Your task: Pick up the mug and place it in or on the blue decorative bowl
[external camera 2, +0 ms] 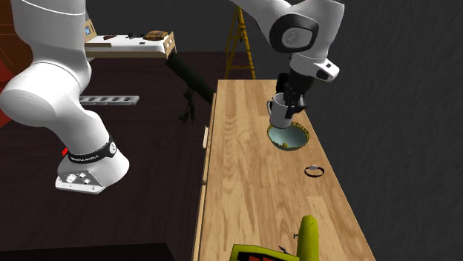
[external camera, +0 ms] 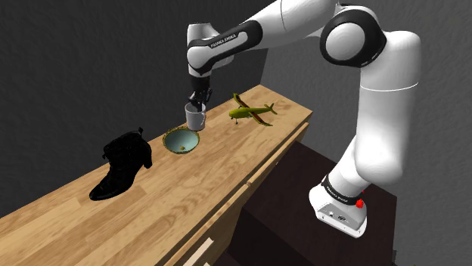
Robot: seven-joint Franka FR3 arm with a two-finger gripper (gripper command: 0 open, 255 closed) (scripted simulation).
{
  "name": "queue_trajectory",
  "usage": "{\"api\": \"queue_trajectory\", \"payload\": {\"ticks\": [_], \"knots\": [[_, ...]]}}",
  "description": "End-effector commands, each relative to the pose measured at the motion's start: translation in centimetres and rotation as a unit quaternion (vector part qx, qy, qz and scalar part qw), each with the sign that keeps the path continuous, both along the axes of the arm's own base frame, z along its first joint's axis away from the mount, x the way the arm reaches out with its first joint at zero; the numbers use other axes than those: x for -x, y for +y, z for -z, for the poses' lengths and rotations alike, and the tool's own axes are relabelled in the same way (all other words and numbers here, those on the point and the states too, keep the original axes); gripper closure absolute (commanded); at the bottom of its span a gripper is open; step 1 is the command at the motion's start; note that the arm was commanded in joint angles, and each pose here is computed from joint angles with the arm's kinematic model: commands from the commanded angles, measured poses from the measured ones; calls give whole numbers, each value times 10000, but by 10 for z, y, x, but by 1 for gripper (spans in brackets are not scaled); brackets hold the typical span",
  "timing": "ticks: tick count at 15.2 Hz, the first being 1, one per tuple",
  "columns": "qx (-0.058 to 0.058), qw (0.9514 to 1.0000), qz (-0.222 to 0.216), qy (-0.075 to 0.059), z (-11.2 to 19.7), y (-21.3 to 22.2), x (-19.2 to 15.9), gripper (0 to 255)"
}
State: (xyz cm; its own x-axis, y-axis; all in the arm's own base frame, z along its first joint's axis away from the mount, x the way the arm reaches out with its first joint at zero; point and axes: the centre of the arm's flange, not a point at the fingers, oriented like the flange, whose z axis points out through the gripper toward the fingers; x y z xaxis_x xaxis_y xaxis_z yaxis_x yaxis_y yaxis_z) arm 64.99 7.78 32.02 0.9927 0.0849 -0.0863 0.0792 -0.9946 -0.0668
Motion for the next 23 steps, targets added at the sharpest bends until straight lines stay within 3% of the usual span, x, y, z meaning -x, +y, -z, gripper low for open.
{"api": "queue_trajectory", "payload": {"ticks": [1, 4, 21, 23], "knots": [[2, 10000, 4, -2, -3, 19, -17, 255], [1, 10000, 4, -2, -8, 45, -40, 255], [1, 10000, 4, -2, 86, 45, -40, 255], [2, 10000, 4, -2, 86, 45, -40, 255]]}}
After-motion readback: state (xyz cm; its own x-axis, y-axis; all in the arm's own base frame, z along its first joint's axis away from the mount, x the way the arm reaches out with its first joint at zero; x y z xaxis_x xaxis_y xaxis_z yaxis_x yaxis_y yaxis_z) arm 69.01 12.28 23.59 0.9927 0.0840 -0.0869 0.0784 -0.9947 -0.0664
